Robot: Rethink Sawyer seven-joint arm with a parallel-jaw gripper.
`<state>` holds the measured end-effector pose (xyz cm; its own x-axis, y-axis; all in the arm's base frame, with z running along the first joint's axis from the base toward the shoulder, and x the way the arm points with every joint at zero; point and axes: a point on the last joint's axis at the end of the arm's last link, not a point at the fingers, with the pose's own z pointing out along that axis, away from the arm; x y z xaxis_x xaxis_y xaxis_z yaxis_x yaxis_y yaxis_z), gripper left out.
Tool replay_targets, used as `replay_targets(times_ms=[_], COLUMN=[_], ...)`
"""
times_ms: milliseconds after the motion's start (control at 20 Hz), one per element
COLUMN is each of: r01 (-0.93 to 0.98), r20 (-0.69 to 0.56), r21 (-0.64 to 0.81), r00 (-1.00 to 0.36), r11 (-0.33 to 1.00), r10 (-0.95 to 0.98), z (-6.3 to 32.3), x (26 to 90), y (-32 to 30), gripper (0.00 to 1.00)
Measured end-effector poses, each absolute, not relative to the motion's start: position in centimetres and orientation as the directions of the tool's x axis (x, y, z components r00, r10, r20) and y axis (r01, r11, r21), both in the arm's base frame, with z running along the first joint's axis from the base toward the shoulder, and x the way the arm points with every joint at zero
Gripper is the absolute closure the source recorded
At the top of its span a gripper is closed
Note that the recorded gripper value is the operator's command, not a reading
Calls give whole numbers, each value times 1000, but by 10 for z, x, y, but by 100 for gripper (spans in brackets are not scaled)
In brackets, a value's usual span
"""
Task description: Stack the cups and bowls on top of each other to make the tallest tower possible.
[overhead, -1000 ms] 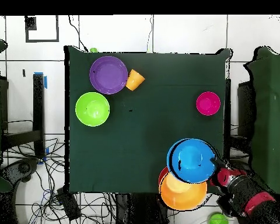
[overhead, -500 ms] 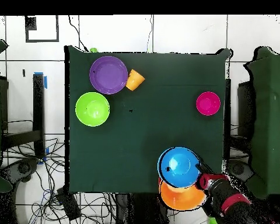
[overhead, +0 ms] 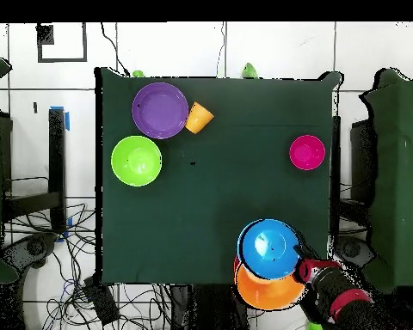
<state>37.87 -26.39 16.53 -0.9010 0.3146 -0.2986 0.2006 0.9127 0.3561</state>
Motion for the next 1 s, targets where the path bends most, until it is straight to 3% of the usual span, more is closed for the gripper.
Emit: replay_targets(times_ms=[600,1000], r01=[206,199], r20=[-189,-248], r21=[331,330], r00=[-941,-925], r11=[921,923], r10=[279,289], z=[212,233], x=[396,372], y=[-266,-280], gripper=[100,100])
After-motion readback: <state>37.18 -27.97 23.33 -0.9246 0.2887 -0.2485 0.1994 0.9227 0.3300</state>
